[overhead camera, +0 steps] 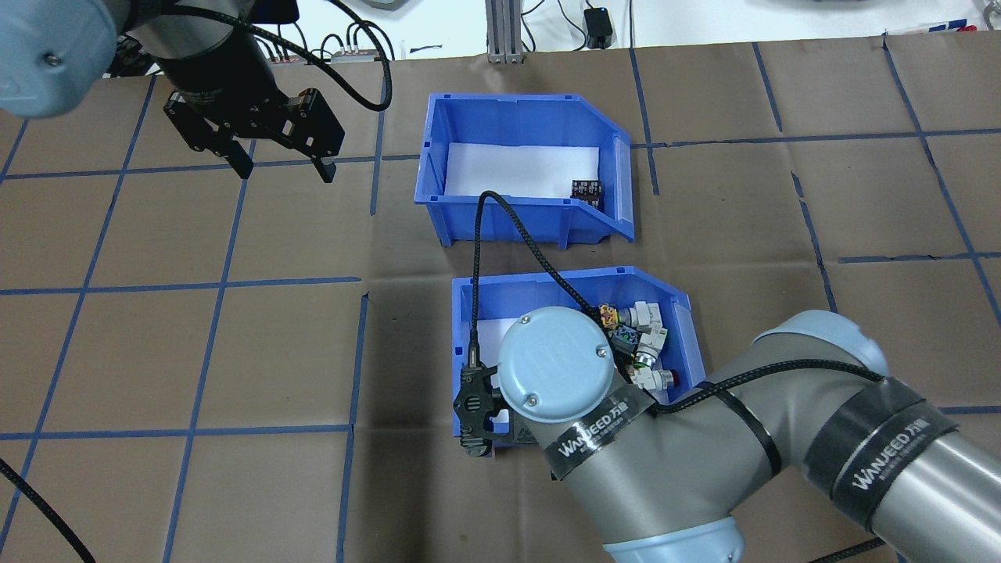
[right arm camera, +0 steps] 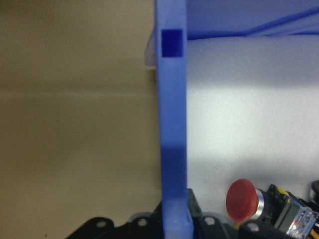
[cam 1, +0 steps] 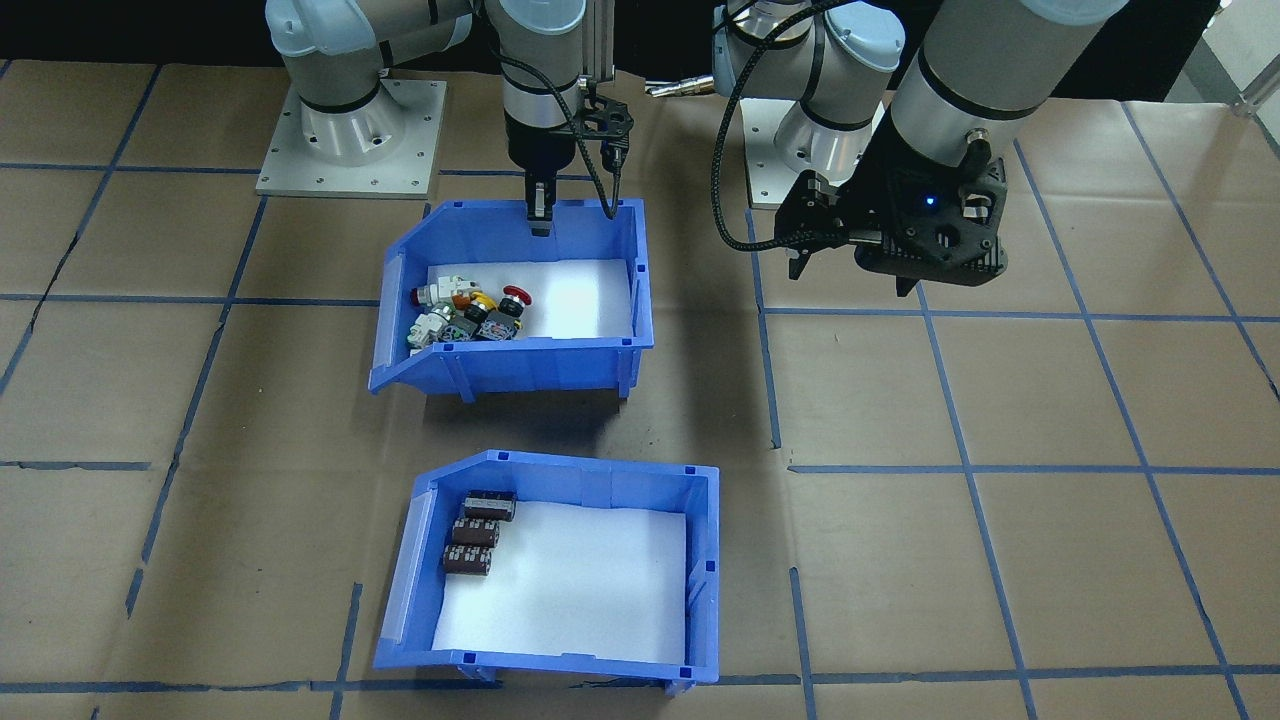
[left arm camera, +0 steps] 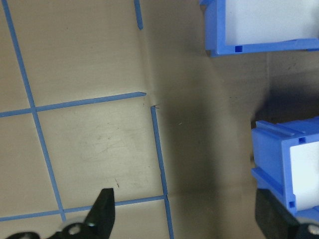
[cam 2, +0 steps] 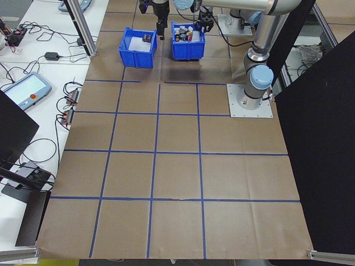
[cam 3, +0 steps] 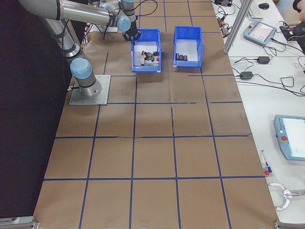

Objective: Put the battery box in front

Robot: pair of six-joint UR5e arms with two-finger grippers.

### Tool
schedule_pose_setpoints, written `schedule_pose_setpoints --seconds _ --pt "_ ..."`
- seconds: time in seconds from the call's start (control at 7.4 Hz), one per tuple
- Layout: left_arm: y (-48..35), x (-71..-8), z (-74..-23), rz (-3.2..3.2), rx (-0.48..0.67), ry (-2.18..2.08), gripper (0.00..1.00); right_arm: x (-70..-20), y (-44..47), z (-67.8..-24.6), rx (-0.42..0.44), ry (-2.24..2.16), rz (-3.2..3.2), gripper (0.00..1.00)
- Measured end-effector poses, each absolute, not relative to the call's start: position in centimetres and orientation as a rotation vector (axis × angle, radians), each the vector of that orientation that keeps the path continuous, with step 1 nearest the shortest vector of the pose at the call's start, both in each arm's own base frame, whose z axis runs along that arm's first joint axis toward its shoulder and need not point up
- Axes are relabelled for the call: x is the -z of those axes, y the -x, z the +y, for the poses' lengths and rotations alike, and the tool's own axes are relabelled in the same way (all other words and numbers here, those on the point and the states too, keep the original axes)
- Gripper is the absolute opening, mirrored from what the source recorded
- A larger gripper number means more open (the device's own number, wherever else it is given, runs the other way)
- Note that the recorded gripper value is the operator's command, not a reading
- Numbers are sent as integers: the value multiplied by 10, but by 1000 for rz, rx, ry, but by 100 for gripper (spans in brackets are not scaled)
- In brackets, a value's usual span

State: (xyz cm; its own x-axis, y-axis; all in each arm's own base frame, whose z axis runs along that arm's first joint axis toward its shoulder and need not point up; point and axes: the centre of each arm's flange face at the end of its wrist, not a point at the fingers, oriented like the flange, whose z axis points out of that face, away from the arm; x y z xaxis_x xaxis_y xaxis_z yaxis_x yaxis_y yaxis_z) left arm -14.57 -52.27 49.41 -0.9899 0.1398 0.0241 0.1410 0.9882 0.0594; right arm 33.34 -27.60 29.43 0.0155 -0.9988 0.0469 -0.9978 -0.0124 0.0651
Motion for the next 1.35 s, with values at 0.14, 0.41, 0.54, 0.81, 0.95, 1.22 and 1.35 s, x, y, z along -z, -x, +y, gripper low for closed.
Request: schedule_pose_setpoints --seconds 0.14,0.41,0.54,0.81,0.95,1.22,1.35 --pt "143 -493 -519 -3139 100 225 99 -292 -339 -272 20 -2180 -2150 4" --pt "140 -499 -507 -3157 84 225 99 -285 -342 -269 43 -2179 -2156 100" --pt "141 -500 -500 -3157 83 220 99 -281 -342 -270 58 -2169 -2170 100" --pt "141 -497 -486 -3154 74 210 99 -281 -343 -271 62 -2149 -2187 100" --pt "142 -496 -483 -3155 37 203 99 -289 -343 -271 39 -2146 -2185 100" --pt "142 -494 -483 -3155 -6 197 99 -318 -342 -267 -32 -2144 -2178 100" --pt "143 -494 -485 -3155 -14 195 99 -336 -337 -267 -42 -2133 -2187 100"
